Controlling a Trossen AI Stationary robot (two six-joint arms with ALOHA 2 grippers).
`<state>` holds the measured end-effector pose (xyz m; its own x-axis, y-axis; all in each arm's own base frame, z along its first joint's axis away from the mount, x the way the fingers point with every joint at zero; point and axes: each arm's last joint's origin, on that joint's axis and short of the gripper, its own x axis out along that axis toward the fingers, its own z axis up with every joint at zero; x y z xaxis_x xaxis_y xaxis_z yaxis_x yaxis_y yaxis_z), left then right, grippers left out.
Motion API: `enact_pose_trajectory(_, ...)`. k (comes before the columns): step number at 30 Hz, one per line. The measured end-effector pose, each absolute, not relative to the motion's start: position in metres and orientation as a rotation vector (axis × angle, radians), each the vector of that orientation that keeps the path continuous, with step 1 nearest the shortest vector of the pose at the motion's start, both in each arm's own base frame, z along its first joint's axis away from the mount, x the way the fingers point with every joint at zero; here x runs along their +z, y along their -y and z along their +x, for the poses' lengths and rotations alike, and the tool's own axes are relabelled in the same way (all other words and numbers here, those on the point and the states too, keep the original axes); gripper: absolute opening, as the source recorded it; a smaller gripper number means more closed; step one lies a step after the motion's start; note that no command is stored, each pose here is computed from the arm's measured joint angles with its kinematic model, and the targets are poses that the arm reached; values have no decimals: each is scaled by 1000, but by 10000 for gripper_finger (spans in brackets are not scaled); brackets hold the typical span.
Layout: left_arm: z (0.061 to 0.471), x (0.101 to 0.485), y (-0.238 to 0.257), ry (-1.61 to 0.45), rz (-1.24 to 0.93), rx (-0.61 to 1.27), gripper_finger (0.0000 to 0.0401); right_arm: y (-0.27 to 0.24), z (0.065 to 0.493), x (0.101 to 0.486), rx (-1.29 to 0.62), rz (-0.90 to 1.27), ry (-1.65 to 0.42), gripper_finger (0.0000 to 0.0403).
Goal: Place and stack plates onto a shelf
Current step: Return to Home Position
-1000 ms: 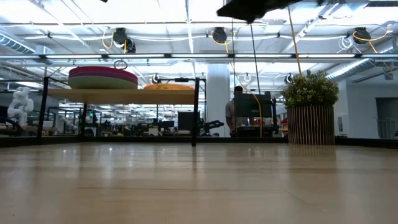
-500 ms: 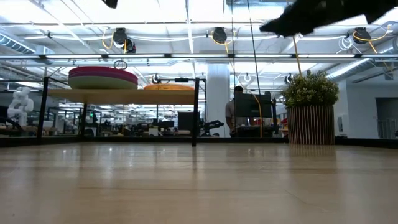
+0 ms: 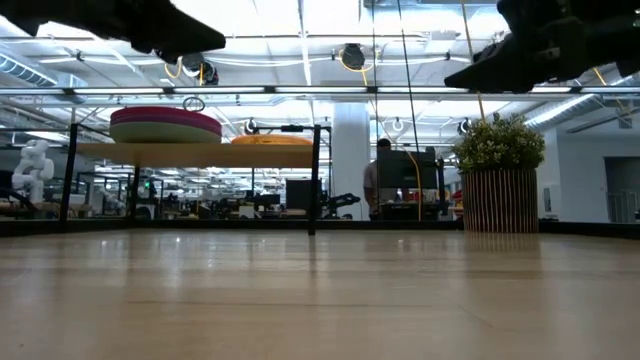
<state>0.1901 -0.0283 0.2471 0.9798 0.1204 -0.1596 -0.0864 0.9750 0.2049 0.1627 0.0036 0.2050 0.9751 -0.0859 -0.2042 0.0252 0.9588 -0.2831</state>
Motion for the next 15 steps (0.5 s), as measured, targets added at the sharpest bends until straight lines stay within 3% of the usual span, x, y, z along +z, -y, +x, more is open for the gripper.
enact_pose_trajectory(15,161,218,22,-149,162,114,70,-1,150,168,-140,-342,-166,0)
